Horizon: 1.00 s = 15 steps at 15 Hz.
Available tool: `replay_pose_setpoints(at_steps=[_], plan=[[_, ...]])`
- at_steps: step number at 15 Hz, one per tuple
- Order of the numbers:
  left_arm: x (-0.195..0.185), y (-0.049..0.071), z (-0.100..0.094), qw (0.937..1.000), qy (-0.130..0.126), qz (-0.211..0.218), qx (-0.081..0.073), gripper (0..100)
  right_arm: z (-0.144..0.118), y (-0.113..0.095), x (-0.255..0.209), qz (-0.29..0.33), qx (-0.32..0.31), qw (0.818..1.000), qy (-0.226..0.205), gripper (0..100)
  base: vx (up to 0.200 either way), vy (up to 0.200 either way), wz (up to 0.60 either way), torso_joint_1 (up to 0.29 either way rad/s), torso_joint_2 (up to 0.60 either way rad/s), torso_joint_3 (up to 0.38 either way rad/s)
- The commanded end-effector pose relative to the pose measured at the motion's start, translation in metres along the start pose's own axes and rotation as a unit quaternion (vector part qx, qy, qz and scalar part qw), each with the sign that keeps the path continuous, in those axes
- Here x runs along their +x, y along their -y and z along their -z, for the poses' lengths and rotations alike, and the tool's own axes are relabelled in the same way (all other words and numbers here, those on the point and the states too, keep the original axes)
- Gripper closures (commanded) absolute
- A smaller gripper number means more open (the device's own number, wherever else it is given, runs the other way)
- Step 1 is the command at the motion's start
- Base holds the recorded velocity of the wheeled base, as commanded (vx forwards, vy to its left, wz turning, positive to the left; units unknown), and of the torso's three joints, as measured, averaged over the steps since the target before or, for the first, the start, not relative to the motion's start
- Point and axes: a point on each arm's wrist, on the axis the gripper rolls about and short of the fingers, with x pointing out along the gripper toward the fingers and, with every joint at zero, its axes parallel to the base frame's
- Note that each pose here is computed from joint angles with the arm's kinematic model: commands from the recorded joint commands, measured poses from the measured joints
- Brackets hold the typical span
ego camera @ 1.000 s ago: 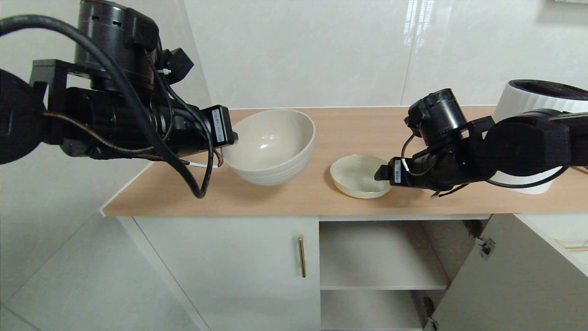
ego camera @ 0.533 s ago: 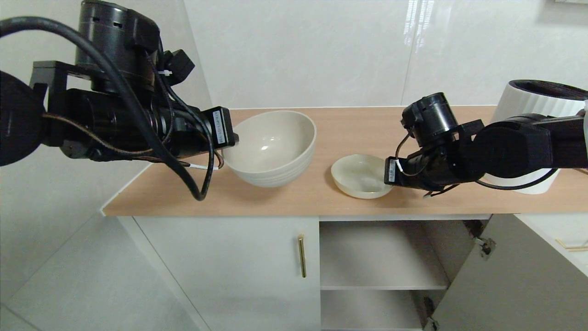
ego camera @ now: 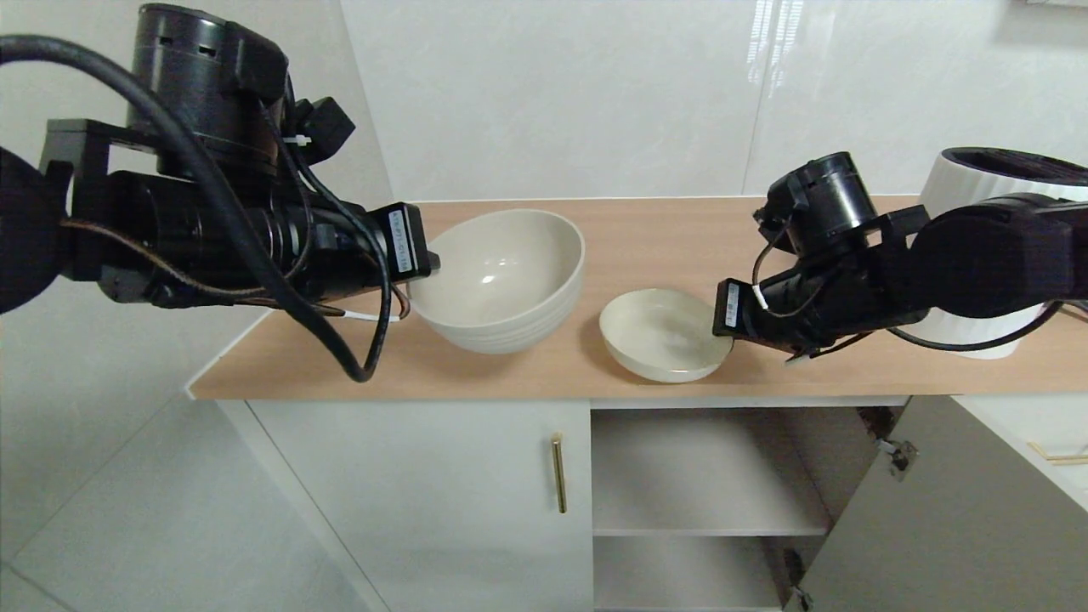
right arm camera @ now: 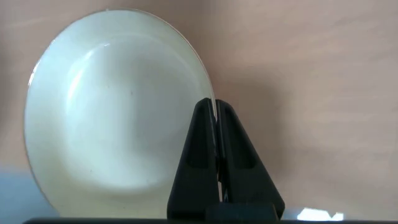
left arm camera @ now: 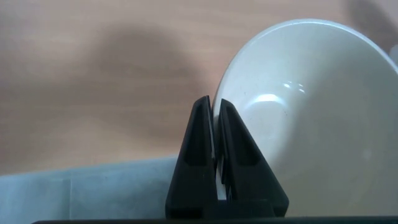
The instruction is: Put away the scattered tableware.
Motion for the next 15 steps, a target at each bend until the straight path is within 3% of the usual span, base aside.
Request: replay_pose_setpoints(at_steps=[1,3,5,6,10,12,15], plan=[[-0.013,-0.003,0.007,0.9999,-0.008,0.012,0.005,100,-0.008,0.004,-0.037,-0.042,0.012,0.999,0.002,100,0.000,0.000,0.00,0.000,0.00,0.000],[-0.027,-0.009,0.021,0.9992,-0.027,0.027,0.015,100,-0.002,0.013,-0.068,-0.071,0.013,0.997,-0.019,100,0.000,0.000,0.00,0.000,0.00,0.000],[-0.035,-0.012,0.025,0.9992,-0.028,0.026,0.011,100,0.010,0.022,-0.092,-0.103,-0.001,0.994,-0.042,100,0.000,0.000,0.00,0.000,0.00,0.000],[-0.036,-0.017,0.035,0.9988,-0.042,0.020,0.012,100,0.017,0.025,-0.099,-0.106,-0.002,0.993,-0.049,100,0.000,0.000,0.00,0.000,0.00,0.000],[-0.038,-0.029,0.062,0.9966,-0.082,0.003,0.004,100,0.049,0.043,-0.091,-0.071,-0.002,0.993,-0.098,100,0.000,0.000,0.00,0.000,0.00,0.000],[-0.035,-0.029,0.064,0.9961,-0.088,0.001,0.004,100,0.056,0.049,-0.087,-0.062,-0.012,0.992,-0.111,100,0.000,0.000,0.00,0.000,0.00,0.000],[-0.029,-0.029,0.066,0.9952,-0.097,-0.004,0.000,100,0.054,0.064,-0.079,-0.037,-0.001,0.993,-0.115,100,-0.200,0.000,0.00,0.004,0.00,-0.001]])
